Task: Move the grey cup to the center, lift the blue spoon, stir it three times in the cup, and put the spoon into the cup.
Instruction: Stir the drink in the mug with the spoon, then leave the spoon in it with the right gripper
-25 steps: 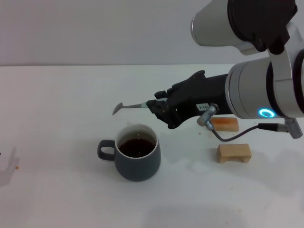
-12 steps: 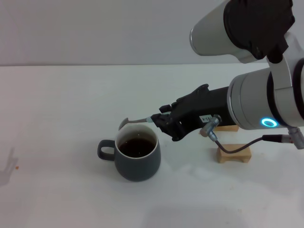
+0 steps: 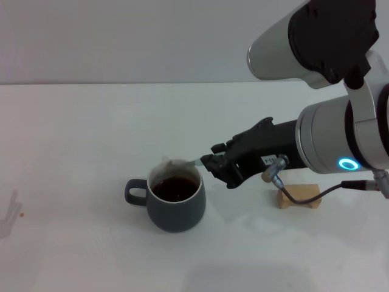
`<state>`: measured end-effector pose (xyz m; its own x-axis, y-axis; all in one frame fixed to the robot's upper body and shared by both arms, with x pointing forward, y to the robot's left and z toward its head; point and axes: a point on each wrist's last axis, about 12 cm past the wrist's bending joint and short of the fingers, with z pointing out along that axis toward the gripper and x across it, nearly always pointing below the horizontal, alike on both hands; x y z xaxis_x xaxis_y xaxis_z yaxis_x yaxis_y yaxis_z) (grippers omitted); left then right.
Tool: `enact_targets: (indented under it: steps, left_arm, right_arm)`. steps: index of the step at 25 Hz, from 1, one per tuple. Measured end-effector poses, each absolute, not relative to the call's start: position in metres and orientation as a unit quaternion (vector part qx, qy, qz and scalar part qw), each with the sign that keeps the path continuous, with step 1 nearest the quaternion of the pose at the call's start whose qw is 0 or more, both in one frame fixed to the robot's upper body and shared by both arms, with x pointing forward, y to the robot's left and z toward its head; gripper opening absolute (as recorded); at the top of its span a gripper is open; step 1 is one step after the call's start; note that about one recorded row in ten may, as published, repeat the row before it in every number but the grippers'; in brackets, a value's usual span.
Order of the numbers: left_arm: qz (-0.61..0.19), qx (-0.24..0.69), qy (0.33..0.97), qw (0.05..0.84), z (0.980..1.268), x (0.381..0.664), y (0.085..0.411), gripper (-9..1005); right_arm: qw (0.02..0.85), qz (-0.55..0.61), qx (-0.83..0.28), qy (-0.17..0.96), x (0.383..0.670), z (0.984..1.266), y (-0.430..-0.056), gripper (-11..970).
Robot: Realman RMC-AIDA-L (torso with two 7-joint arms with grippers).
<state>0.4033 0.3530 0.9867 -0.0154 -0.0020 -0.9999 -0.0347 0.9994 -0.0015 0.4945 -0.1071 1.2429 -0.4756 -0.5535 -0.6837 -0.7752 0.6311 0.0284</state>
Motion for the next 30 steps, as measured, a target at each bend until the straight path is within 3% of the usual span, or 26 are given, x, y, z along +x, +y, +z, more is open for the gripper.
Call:
enact_targets:
  steps: [30]
  left_arm:
    - [0.015, -0.021, 0.708, 0.706, 0.987, 0.394, 0.355, 855]
  right_arm:
    - [0.283, 0.171, -0.405, 0.853, 0.511, 1.196, -0.091, 163]
